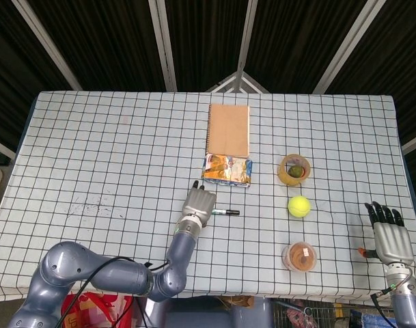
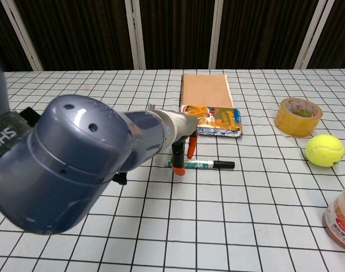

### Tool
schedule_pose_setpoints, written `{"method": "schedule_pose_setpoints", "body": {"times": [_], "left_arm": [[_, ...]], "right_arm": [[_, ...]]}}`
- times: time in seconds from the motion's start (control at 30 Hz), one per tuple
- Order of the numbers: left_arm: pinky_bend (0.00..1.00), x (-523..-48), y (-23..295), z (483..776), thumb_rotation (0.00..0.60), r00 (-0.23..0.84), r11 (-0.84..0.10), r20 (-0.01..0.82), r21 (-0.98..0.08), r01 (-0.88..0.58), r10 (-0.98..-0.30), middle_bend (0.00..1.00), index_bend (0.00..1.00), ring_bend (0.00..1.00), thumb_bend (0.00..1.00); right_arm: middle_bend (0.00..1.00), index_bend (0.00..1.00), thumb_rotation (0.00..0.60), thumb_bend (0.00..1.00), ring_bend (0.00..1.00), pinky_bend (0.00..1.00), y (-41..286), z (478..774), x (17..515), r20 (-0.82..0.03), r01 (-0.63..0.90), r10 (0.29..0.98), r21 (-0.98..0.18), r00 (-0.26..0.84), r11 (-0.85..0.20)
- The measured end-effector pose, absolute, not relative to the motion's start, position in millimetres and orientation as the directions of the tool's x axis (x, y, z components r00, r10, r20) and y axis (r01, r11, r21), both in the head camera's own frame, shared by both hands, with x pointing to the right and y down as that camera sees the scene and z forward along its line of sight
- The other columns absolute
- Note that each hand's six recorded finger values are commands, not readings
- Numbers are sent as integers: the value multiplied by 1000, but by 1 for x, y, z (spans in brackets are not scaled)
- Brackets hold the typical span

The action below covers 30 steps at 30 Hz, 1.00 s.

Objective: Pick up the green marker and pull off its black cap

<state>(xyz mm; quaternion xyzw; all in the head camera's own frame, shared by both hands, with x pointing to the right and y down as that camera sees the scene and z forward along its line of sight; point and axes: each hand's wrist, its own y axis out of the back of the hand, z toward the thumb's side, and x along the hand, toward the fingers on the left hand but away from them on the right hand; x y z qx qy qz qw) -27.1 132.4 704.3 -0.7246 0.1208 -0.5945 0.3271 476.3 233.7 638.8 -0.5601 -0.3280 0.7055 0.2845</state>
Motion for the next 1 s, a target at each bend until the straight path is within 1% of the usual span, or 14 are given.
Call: {"method": "schedule_pose_setpoints", "body": {"times": [0.2, 0.43, 0.57, 1.0], "left_arm": [[20, -24, 133, 709, 600, 262, -752, 777, -625, 209, -573, 652, 428, 162, 416], [31, -19, 133, 710, 600, 269, -743, 766, -638, 202, -584, 659, 464, 168, 456], [40, -19, 134, 713, 600, 268, -744, 767, -636, 203, -583, 663, 482, 173, 460], [45, -17, 135, 716, 600, 268, -737, 761, -644, 206, -590, 669, 487, 178, 474]], "right_arm": [[0, 0, 600, 77, 0, 0, 236, 640, 479, -607, -33, 765, -778, -215, -627], [0, 0, 600, 77, 0, 0, 237, 642, 479, -610, -33, 762, -776, -215, -630], [0, 0, 600, 76, 0, 0, 237, 641, 481, -609, -31, 762, -776, -220, -629], [0, 0, 600, 77, 0, 0, 239, 644, 483, -615, -27, 755, -771, -227, -636]]}}
